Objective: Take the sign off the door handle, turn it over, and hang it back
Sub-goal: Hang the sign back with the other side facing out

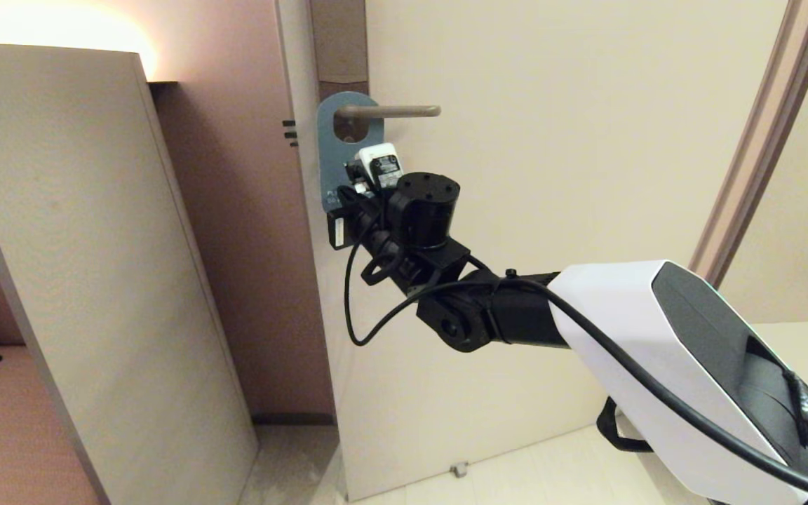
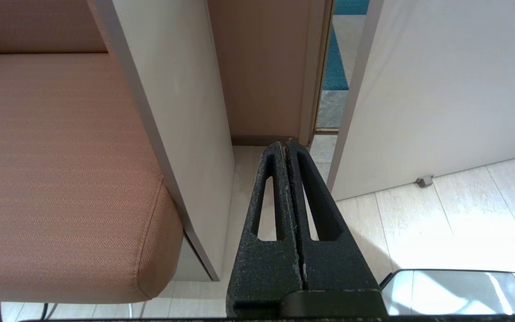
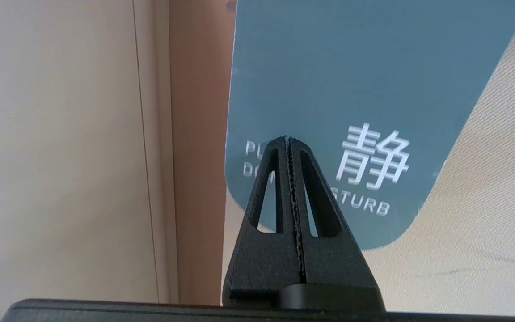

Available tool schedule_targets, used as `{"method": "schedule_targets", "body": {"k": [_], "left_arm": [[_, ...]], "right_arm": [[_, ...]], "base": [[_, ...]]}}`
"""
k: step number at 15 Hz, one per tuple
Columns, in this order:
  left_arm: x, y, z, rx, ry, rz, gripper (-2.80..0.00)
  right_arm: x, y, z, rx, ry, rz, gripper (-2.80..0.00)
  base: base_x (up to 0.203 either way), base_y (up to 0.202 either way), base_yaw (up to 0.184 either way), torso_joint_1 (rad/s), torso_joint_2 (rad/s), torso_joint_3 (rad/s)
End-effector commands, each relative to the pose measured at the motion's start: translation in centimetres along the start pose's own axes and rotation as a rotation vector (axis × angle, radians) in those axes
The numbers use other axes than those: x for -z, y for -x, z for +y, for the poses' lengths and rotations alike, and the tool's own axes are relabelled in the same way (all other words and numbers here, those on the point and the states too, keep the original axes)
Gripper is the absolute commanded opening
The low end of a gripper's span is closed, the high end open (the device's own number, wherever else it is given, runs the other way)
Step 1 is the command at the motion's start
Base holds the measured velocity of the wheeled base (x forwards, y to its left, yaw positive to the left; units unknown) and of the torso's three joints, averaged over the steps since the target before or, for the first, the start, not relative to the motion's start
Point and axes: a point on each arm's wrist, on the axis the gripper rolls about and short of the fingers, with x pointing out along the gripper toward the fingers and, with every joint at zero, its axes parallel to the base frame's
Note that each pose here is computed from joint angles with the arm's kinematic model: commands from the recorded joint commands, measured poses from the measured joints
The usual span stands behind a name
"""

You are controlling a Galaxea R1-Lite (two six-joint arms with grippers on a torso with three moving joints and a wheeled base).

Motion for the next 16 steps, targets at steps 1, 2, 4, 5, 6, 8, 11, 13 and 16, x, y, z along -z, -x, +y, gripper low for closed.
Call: {"method": "schedule_targets", "body": {"k": [1,2,4,5,6,8,11,13,16], "left_arm": [[0.0,0.0,0.0,0.0,0.0,0.002,-2.8],[0.0,0.0,0.0,0.0,0.0,0.002,-2.8],[0.0,0.0,0.0,0.0,0.0,0.002,-2.8],[0.0,0.0,0.0,0.0,0.001,0.002,-2.8],[0.0,0.0,0.0,0.0,0.0,0.002,-2.8],[0.0,0.0,0.0,0.0,0.0,0.002,-2.8],[0.0,0.0,0.0,0.0,0.0,0.002,-2.8],[0.0,0.0,0.0,0.0,0.001,0.002,-2.8],[0.0,0.0,0.0,0.0,0.0,0.002,-2.8]], "right_arm": [[-0.2,0.0,0.0,0.003,-0.002,-0.018,-2.8],[-0.7,0.0,0.0,0.003,-0.005,-0.033,-2.8],[-1.5,0.1,0.0,0.003,-0.009,-0.054,-2.8],[-2.0,0.2,0.0,0.003,-0.013,-0.073,-2.8],[-2.8,0.4,0.1,0.0,-0.018,-0.097,-2.8],[-3.9,0.6,0.3,-0.003,-0.022,-0.12,-2.8],[-2.7,0.4,0.3,-0.004,-0.013,-0.11,-2.8],[-1.1,0.1,0.4,-0.004,-0.006,-0.086,-2.8],[0.5,-0.3,-0.3,0.01,-0.002,-0.076,-2.8]], "base": [[0.0,0.0,0.0,0.0,0.0,0.0],[0.0,0.0,0.0,0.0,0.0,0.0],[0.0,0.0,0.0,0.0,0.0,0.0],[0.0,0.0,0.0,0.0,0.0,0.0],[0.0,0.0,0.0,0.0,0.0,0.0],[0.0,0.0,0.0,0.0,0.0,0.0],[0.0,0.0,0.0,0.0,0.0,0.0],[0.0,0.0,0.0,0.0,0.0,0.0],[0.0,0.0,0.0,0.0,0.0,0.0]]}}
